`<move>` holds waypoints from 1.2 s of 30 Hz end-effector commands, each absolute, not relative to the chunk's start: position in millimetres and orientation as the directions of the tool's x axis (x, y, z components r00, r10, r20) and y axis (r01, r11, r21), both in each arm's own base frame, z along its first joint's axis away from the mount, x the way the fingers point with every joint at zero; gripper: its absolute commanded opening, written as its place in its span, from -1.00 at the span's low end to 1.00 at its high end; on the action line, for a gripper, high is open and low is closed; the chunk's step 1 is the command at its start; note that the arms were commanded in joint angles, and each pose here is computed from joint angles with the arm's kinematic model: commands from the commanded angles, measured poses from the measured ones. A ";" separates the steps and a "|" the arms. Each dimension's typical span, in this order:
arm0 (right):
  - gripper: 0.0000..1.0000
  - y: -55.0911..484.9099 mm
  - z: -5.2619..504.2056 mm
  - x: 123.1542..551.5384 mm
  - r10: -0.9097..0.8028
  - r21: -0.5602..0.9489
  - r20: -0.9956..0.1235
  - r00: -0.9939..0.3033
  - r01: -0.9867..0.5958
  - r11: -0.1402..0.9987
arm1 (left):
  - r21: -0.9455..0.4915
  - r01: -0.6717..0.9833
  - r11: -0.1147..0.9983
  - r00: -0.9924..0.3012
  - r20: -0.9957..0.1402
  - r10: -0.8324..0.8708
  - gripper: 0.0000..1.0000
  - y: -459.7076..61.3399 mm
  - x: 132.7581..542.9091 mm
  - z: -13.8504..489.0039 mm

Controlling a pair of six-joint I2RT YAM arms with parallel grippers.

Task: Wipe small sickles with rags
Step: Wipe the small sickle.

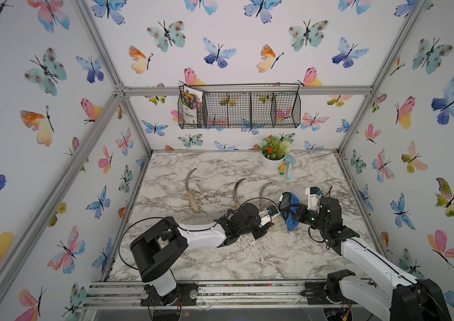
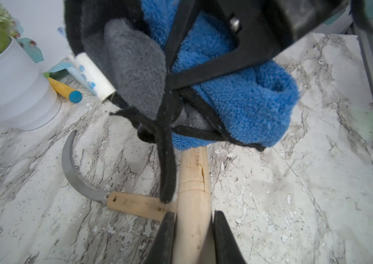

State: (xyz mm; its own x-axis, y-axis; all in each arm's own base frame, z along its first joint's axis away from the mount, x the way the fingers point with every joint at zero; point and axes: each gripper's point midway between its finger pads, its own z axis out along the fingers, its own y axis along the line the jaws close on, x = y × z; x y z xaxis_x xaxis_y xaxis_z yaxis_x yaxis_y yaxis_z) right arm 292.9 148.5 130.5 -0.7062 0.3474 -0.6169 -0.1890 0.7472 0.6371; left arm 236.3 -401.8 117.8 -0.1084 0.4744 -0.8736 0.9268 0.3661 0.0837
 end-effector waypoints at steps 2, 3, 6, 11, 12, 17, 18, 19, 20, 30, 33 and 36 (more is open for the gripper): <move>-0.97 145.3 121.8 297.5 0.365 0.624 -0.631 -0.685 -0.168 0.763 | 0.034 0.942 0.334 -0.092 -0.930 0.356 -1.00 -413.7 242.3 154.1; -0.97 146.3 121.3 298.0 0.364 0.625 -0.632 -0.684 -0.172 0.762 | 0.030 0.942 0.334 -0.096 -0.930 0.355 -1.00 -413.4 242.0 153.2; -0.96 150.2 123.6 300.6 0.357 0.616 -0.646 -0.675 -0.184 0.766 | 0.027 0.936 0.351 -0.099 -0.936 0.338 -1.00 -408.8 242.3 153.3; -0.96 172.7 121.8 298.8 0.316 0.609 -0.647 -0.694 -0.222 0.761 | 0.012 0.938 0.347 -0.105 -0.943 0.315 -1.00 -403.3 238.7 155.4; -0.97 181.9 122.1 296.7 0.299 0.607 -0.649 -0.700 -0.239 0.758 | 0.009 0.938 0.347 -0.108 -0.943 0.315 -1.00 -402.0 237.5 154.3; -0.97 241.1 133.6 273.3 0.199 0.631 -0.655 -0.729 -0.383 0.674 | 0.025 0.934 0.358 -0.099 -0.941 0.324 -1.00 -397.7 240.8 154.2; -0.96 250.9 136.3 266.7 0.183 0.638 -0.656 -0.733 -0.408 0.653 | 0.022 0.933 0.360 -0.100 -0.943 0.318 -1.00 -396.1 241.5 155.2; -0.96 260.6 142.3 260.5 0.171 0.642 -0.663 -0.729 -0.437 0.630 | 0.021 0.933 0.360 -0.098 -0.946 0.309 -1.00 -394.6 241.9 156.7; -0.97 268.6 148.3 254.2 0.159 0.645 -0.670 -0.725 -0.462 0.609 | 0.020 0.929 0.369 -0.097 -0.950 0.297 -1.00 -392.7 243.5 158.2; -0.96 269.3 145.4 252.4 0.167 0.649 -0.657 -0.736 -0.439 0.621 | 0.028 0.922 0.387 -0.095 -0.951 0.295 -1.00 -382.7 248.8 158.2; -0.96 257.1 119.1 262.9 0.176 0.604 -0.655 -0.735 -0.370 0.706 | 0.064 0.902 0.428 -0.066 -0.957 0.284 -1.00 -367.0 249.0 157.3; -0.96 236.4 97.0 275.2 0.181 0.526 -0.664 -0.725 -0.283 0.802 | 0.061 0.905 0.422 -0.068 -0.956 0.285 -1.00 -359.3 247.8 159.5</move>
State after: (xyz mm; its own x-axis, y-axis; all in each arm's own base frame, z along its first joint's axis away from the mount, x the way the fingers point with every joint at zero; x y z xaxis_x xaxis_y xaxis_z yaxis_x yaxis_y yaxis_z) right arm 267.3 255.8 121.7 -0.7253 0.1880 -0.6623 -0.3698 0.7050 0.6051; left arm 238.3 -359.5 113.9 -0.1651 0.3888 -0.9064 0.9121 0.4099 0.0097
